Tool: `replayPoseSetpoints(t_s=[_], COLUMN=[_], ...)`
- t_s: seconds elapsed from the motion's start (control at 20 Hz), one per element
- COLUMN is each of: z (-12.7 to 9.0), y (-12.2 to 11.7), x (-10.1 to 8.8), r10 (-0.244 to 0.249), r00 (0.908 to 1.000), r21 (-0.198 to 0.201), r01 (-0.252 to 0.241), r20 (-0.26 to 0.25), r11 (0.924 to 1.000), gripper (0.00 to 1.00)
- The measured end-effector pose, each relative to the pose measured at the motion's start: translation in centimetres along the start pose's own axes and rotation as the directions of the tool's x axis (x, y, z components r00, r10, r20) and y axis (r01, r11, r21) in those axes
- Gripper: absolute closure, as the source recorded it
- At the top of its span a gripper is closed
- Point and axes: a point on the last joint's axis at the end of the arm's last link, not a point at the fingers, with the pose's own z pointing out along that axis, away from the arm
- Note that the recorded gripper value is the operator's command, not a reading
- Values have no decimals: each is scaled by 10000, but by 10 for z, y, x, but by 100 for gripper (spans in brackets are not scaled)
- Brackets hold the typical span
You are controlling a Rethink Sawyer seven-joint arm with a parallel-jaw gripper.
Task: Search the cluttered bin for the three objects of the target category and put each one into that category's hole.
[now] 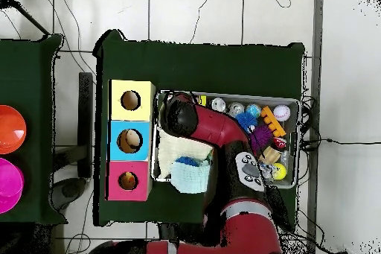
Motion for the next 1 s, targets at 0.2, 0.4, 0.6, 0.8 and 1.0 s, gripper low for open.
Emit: replayPoseSetpoints(t_s=[0.2,0.4,0.6,0.8,1.0], z=[0,-1,-2,-7,-18], y=[1,6,7,7,6], x=[-3,-7,-9,-13,-21], r10=[-63,-145,-166,-172,-181], r00=[10000,9998,9997,9995,9988], r21=[61,61,63,78,99], r01=[63,144,165,170,177], r20=[68,154,189,277,458], r11=[10000,9999,9998,9998,9998], gripper=[100,100,100,100,0])
